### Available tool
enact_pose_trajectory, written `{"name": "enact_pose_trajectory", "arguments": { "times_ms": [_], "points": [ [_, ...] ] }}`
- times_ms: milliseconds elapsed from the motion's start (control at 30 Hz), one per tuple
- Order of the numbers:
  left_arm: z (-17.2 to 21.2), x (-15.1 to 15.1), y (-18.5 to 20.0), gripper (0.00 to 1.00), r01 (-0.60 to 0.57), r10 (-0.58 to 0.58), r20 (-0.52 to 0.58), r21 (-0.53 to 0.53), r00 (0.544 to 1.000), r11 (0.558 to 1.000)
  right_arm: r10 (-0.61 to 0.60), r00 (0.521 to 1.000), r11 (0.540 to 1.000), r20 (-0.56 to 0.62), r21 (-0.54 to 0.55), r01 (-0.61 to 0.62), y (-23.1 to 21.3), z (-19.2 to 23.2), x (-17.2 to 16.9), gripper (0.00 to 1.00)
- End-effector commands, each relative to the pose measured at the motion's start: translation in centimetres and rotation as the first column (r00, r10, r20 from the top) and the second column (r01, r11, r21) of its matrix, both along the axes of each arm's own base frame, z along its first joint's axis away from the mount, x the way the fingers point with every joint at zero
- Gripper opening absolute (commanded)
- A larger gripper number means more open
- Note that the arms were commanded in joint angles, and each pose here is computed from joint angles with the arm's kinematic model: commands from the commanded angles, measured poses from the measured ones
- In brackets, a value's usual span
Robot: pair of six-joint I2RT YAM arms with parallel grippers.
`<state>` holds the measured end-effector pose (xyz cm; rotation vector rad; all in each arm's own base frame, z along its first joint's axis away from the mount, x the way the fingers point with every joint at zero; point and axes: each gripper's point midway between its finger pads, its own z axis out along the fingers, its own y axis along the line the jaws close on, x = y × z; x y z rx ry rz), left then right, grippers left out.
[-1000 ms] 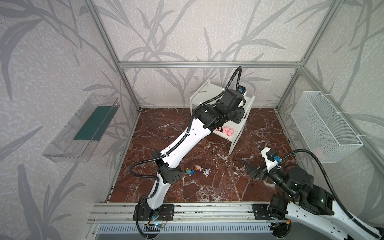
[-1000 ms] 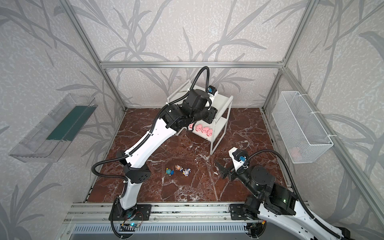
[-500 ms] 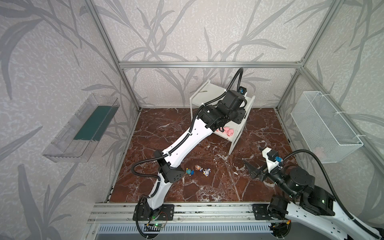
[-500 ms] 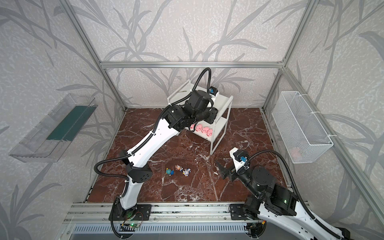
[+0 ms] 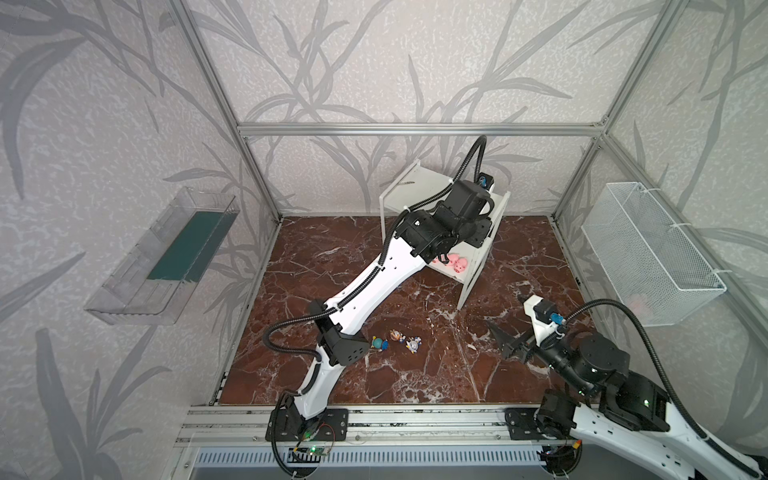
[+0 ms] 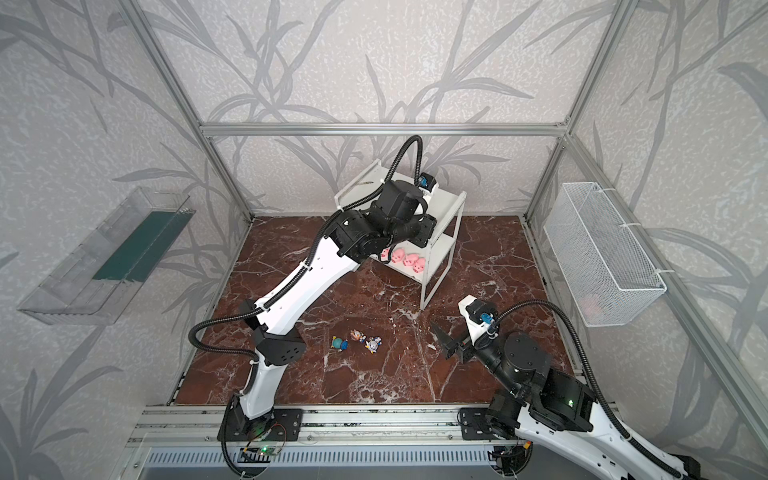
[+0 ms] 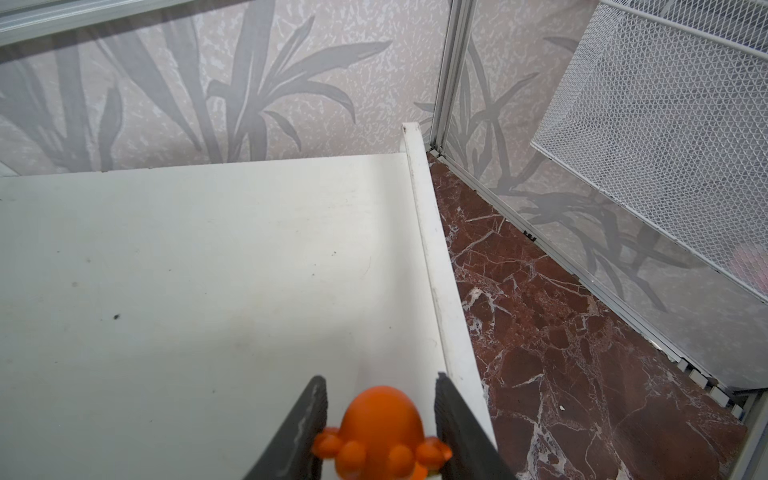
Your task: Place and organize the plastic toys onto the shelf
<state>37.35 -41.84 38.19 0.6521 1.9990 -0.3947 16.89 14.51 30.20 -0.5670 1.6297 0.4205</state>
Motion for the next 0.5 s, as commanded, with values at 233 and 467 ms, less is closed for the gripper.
{"name": "enact_pose_trajectory", "arguments": {
  "times_ms": [233, 467],
  "points": [
    [-0.14, 0.04, -0.18, 0.48, 0.002, -0.002, 0.003, 0.009, 1.000, 1.000, 0.008, 1.000, 1.000, 0.000, 0.003, -0.008, -0.02, -0.17, -0.15, 0.99],
    [-0.03, 0.05, -0.07, 0.52, 0.003, -0.003, 0.005, 0.011, 1.000, 1.000, 0.011, 1.000, 1.000, 0.001, 0.001, -0.011, 0.15, -0.19, -0.10, 0.99]
  ]
}}
